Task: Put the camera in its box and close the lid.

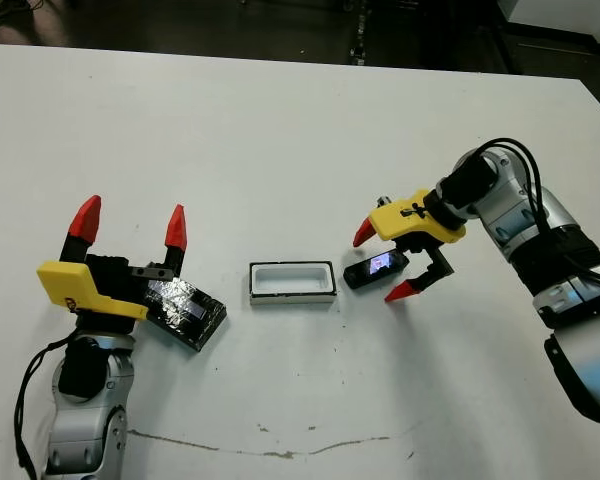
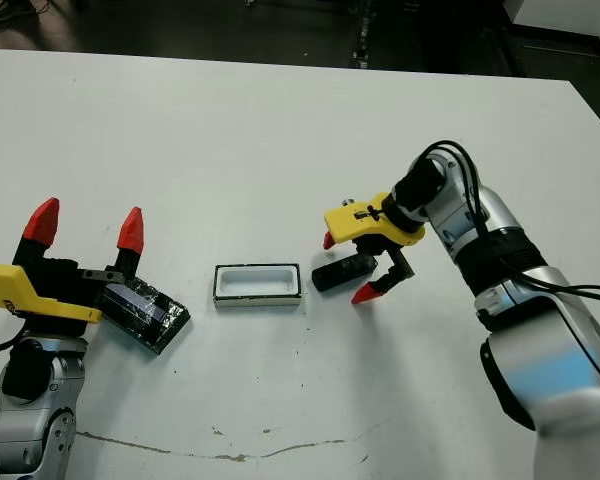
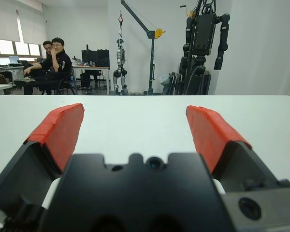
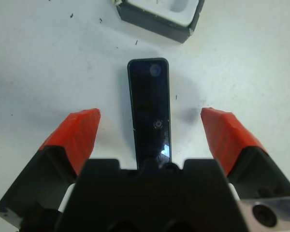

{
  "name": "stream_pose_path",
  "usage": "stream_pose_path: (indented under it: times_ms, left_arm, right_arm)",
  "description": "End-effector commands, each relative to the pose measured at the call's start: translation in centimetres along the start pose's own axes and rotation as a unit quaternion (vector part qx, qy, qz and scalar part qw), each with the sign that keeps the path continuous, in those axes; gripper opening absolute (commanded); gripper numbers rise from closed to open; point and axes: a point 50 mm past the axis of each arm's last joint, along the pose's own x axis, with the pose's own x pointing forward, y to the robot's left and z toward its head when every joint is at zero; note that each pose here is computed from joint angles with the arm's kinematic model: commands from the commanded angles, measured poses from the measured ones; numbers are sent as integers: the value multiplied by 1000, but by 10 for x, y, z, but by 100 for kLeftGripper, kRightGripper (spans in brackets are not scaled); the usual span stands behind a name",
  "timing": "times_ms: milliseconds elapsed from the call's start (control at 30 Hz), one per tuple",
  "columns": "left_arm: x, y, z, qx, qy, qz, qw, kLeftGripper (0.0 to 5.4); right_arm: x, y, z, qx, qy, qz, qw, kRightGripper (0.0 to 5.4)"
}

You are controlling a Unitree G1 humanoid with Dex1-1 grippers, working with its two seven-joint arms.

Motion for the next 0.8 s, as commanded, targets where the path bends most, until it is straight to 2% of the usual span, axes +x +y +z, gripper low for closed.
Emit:
stream_pose_path:
  times_ms: [33,233,700,800]
  left_arm:
    - [-4,1,-3,2,13,4,1000,540]
    - [-3,1,-3,1,15,3,1000,540]
    - [-4,2,-3,4,12,2,1000,540]
    - [-4,2,-3,5,14,4,1000,540]
  right_arm:
    - [4,4,-4,13,-4,-10,1000,496]
    - [6,7,-7,30,-21,-17,999,401]
    - [8,9,-8,43,-18,-21,999,183]
    - [7,10,-8,43,-18,-21,999,167]
